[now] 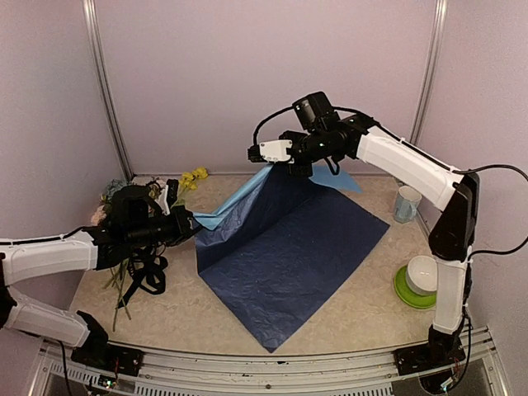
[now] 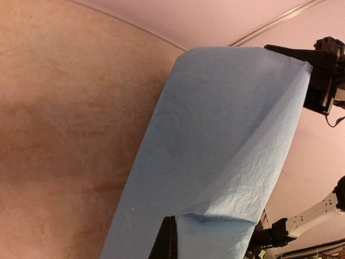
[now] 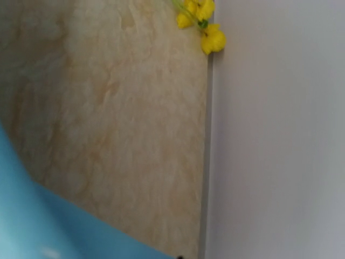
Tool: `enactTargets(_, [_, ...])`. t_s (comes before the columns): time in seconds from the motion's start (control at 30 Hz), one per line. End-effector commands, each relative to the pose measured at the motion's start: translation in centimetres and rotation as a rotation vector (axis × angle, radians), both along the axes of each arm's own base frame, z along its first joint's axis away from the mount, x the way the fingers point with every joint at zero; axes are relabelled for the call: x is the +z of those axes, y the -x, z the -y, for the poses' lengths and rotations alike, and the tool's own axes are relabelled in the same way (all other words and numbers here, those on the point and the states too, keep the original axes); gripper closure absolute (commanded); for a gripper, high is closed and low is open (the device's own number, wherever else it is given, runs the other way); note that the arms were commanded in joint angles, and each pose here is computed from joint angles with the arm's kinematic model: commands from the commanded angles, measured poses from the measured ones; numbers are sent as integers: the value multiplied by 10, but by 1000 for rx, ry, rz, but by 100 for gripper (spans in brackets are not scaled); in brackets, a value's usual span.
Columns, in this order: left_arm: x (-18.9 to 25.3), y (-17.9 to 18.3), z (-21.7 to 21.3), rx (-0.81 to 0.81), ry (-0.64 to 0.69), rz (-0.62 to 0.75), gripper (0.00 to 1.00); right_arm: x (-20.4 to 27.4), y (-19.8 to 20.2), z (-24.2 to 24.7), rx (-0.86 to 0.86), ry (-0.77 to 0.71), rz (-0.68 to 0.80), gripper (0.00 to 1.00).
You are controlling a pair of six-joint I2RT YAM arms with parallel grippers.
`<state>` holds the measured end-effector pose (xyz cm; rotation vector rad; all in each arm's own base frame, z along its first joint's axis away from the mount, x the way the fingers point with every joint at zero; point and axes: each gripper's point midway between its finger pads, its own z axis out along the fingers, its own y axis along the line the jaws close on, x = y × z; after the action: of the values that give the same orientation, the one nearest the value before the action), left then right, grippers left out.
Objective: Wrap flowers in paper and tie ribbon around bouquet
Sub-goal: Unfold the folded wrapping paper at the center of the board.
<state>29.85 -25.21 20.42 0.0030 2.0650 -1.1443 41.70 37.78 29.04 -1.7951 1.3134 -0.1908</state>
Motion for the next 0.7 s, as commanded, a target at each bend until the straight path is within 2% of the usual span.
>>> enactTargets(0.0, [-24,-12,-14,37,80,-88,100,-2,-42,-23,21,-101,80,97])
enactTargets(0.07, [-36,-16,-23,76,81,-113,100,-21,-64,-27,-10,-124,89,95])
enactTargets(0.17, [-56,-20,-36,120,74,-160,100,-33,-87,-32,-62,-177,128,80])
enactTargets(0.27, [-73,-17,-44,140,107,-210,100,-28,-104,-37,-123,-288,198,53])
enactTargets(0.33, [-85,-12,-53,171,131,-244,100,-22,-116,-36,-191,-365,224,39])
enactTargets(0.47, [-101,-10,-75,273,164,-286,100,-9,-141,-33,-315,-457,236,27])
enactTargets(0.57, [-114,-10,-95,373,185,-325,100,-14,-153,-28,-413,-492,196,21])
enactTargets(0.67, [-121,-10,-106,430,169,-335,100,-10,-143,-18,-456,-550,122,21])
